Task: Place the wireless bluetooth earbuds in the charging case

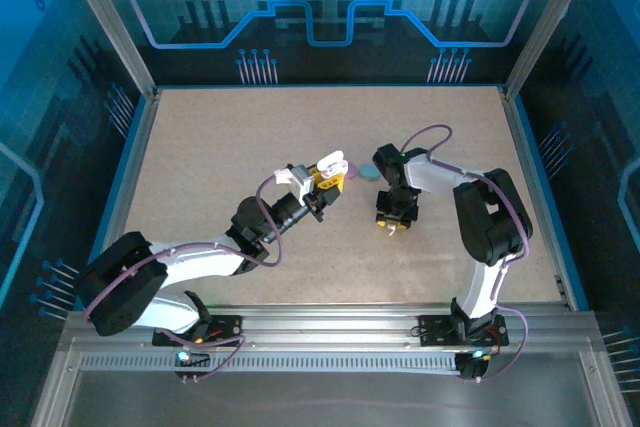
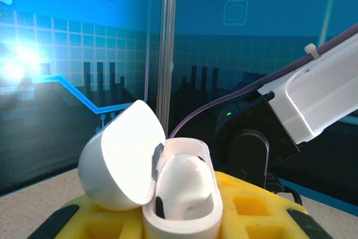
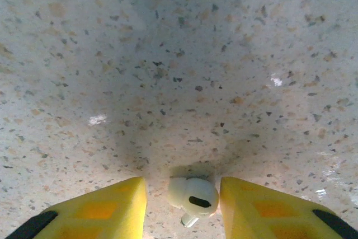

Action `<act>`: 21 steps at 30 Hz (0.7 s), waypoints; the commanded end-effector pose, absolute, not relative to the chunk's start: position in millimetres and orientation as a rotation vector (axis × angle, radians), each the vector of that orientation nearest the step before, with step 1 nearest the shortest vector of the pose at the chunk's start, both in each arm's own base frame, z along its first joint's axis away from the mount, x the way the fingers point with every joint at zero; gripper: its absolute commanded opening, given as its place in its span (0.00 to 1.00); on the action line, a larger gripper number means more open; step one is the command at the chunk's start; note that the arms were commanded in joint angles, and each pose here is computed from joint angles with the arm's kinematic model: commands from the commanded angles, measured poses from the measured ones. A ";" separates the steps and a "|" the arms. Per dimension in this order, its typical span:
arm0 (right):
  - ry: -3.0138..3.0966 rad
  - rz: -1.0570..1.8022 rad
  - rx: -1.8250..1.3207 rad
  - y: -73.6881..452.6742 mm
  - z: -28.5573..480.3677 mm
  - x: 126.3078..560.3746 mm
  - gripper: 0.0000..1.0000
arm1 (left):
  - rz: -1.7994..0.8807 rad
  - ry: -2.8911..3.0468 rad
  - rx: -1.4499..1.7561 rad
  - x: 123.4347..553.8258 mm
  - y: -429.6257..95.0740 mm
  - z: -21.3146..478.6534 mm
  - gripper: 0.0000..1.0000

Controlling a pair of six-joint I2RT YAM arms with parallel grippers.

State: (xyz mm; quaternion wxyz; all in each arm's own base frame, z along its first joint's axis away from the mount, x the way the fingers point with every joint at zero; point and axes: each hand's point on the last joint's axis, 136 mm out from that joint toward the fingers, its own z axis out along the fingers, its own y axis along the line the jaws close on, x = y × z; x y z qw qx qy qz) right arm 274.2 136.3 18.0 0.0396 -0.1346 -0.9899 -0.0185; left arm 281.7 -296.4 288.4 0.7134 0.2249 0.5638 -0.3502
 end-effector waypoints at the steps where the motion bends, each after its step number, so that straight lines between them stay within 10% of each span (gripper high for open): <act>1: -3.011 0.005 -0.412 133.3 11.1 265.1 0.39 | -0.777 1.179 0.451 279.5 -285.7 309.4 0.23; 21: -3.062 0.014 -0.427 125.9 13.9 274.3 0.36 | -0.787 1.182 0.452 280.6 -288.3 310.7 0.23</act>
